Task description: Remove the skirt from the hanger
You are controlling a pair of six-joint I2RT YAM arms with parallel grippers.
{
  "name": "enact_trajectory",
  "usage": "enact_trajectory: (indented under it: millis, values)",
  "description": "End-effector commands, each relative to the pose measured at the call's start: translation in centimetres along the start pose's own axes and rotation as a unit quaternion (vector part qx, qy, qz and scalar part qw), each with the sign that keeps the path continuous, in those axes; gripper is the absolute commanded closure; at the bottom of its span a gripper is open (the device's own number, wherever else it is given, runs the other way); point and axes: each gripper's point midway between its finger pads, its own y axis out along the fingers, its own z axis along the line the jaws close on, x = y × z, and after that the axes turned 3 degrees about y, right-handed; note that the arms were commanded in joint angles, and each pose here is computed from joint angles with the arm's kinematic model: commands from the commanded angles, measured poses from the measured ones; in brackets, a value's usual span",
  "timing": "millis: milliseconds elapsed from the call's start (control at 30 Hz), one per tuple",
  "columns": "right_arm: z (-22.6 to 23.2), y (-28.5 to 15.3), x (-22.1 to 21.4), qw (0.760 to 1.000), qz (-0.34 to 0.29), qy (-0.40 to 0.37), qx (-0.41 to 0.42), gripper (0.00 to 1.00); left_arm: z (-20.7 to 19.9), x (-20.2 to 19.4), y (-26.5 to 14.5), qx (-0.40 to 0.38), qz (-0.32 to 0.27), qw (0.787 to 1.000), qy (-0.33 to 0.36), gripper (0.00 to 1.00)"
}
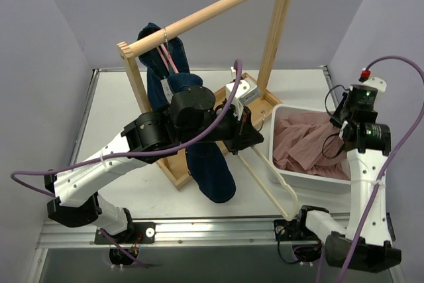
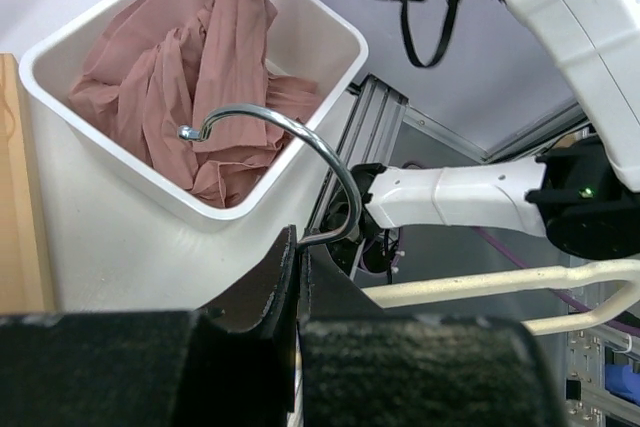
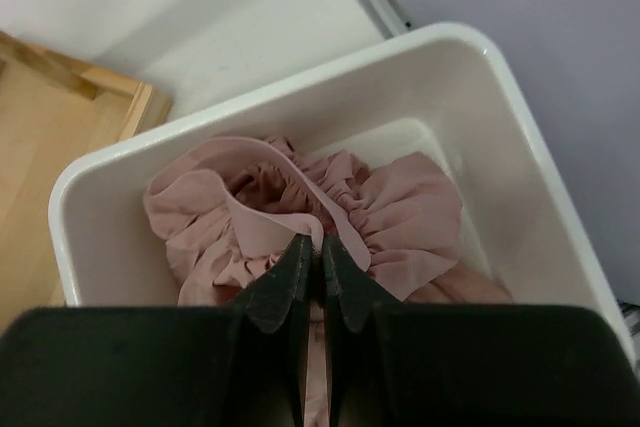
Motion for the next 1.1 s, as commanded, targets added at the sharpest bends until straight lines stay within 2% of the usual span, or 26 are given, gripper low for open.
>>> enact_trajectory:
  millis: [0, 67, 100, 133, 233, 333, 400, 533, 567, 700, 900, 1033, 1067]
  values:
    - [0.6, -0.9, -3.2, 0.998, 0.032, 0.034, 0.034, 1.0, 0.3, 1.6, 0.0, 0.009, -0.028, 0.999, 0.018, 0.98]
    - [0.2, -0.5, -5.9, 0.996, 0.077, 0.038, 0.021, 0.99, 0.8, 1.5, 0.2, 0.021, -0.026, 0.999, 0.023, 0.98]
    - [0.2, 0.1, -8.0, 0.993, 0.108, 0.043, 0.018, 0.95, 1.1, 1.2, 0.5, 0.028, -0.021, 0.999, 0.029, 0.98]
    - [0.6, 0.2, -9.2, 0.99, 0.127, 0.045, 0.032, 0.76, 1.4, 1.2, 0.6, 0.035, -0.02, 0.999, 0.033, 0.98]
    - [0.1, 0.4, -10.9, 0.989, 0.142, 0.044, 0.022, 0.3, 2.3, 0.5, 1.0, 0.051, -0.008, 0.998, 0.045, 0.98]
    - [0.4, -1.4, -8.9, 0.992, 0.115, 0.043, 0.038, 0.09, 3.4, -0.3, 1.4, 0.076, 0.002, 0.996, 0.052, 0.98]
    - [0.8, -2.5, -7.6, 0.992, 0.108, 0.036, 0.053, 0.02, 3.9, -0.9, 1.8, 0.084, 0.008, 0.995, 0.054, 0.98]
    - [1.9, -5.5, -4.7, 0.991, 0.09, 0.015, 0.102, 0.01, 4.5, -1.3, 2.2, 0.094, 0.013, 0.994, 0.059, 0.98]
    - [2.4, -6.7, -3.3, 0.99, 0.068, 0.014, 0.124, 0.01, 4.8, -1.6, 2.5, 0.099, 0.021, 0.993, 0.063, 0.98]
    - [5.9, -10.9, -1.8, 0.967, 0.052, 0.017, 0.248, 0.04, 5.9, -1.6, 2.9, 0.114, 0.034, 0.99, 0.071, 0.98]
    - [9.3, -15.6, -2.8, 0.918, 0.073, -0.008, 0.389, 0.1, 7.3, -1.4, 3.3, 0.132, 0.04, 0.987, 0.081, 0.98]
    - [10.8, -18.7, -2.4, 0.885, 0.06, -0.012, 0.461, 0.13, 8.6, -1.3, 4.0, 0.15, 0.054, 0.984, 0.082, 0.98]
    - [11.3, -19.8, -2.8, 0.87, 0.066, -0.014, 0.489, 0.13, 9.2, -1.3, 4.0, 0.157, 0.057, 0.983, 0.081, 0.98]
